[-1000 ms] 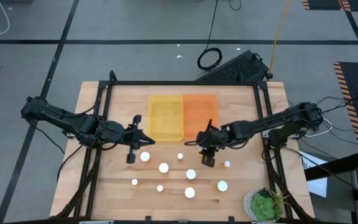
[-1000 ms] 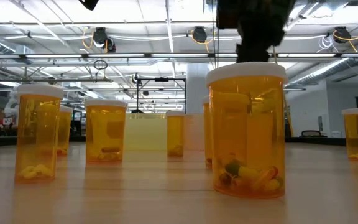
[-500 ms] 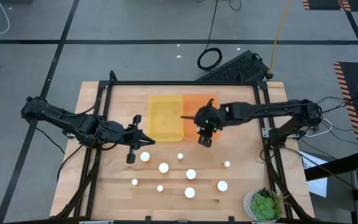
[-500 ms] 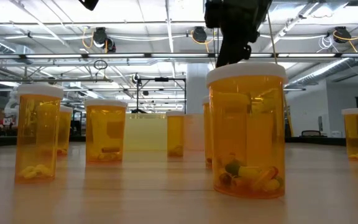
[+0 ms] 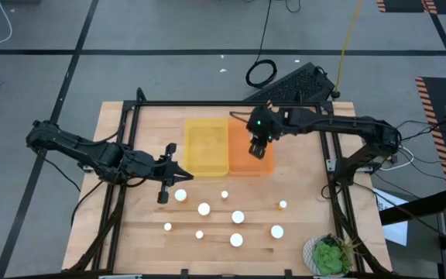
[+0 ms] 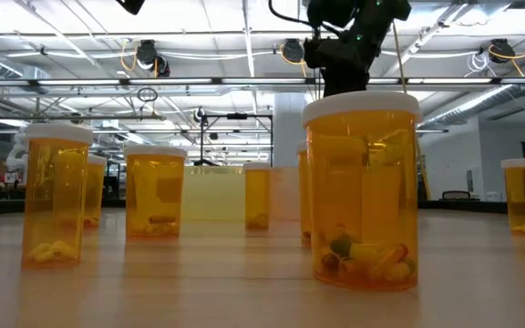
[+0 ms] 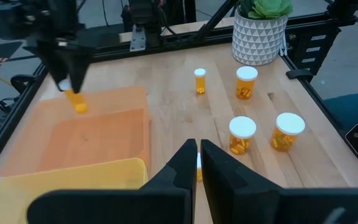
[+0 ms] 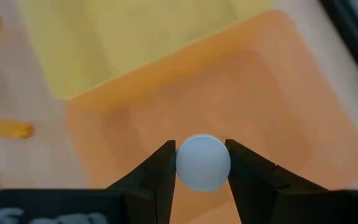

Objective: Pick and place medicine bottles into bin by pill shape (circle, oval)
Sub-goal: Put the small orange pill bottle into the orange bin

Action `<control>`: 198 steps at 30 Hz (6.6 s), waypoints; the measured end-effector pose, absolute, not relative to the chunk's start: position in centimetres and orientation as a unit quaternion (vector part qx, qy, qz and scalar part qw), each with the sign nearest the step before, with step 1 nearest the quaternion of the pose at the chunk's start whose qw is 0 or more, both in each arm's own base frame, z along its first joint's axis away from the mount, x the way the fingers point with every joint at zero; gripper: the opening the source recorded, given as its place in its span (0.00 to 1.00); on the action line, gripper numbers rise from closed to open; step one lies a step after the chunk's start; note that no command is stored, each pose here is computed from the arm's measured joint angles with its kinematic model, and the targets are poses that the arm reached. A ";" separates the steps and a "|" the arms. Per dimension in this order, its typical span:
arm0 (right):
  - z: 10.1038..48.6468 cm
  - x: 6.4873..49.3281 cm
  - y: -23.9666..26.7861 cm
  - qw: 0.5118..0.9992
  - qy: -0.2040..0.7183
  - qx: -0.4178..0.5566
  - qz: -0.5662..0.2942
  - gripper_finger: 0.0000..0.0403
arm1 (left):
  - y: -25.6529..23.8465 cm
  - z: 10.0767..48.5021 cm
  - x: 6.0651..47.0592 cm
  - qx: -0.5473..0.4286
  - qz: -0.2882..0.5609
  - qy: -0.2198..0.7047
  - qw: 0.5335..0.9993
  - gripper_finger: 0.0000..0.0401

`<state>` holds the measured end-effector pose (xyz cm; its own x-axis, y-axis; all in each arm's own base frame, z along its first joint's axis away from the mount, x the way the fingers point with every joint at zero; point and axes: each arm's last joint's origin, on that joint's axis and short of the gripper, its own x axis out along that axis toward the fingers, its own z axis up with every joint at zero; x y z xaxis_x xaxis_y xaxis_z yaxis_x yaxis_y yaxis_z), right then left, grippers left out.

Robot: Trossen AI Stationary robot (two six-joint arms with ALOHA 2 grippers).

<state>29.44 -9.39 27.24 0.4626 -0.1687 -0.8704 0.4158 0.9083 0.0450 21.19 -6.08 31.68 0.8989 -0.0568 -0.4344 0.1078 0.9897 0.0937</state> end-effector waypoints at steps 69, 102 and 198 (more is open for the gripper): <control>18.5 24.9 -15.4 0.817 0.451 0.173 -0.315 0.44 | -6.1 31.7 21.2 0.072 -0.041 0.219 0.972 0.06; 25.7 23.6 -7.0 0.888 0.374 0.148 -0.221 0.45 | -6.1 31.7 21.2 0.049 -0.035 0.220 0.974 0.06; 28.1 20.1 10.8 0.945 0.325 -0.024 0.037 0.45 | -18.3 8.3 9.8 -0.025 -0.052 0.341 0.938 0.38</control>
<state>20.08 10.79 28.11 0.7862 0.0540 -0.6156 -0.0855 0.9961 -0.0219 9.83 -18.31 8.28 0.7625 -0.1142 -0.6368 0.0797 0.9934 -0.0827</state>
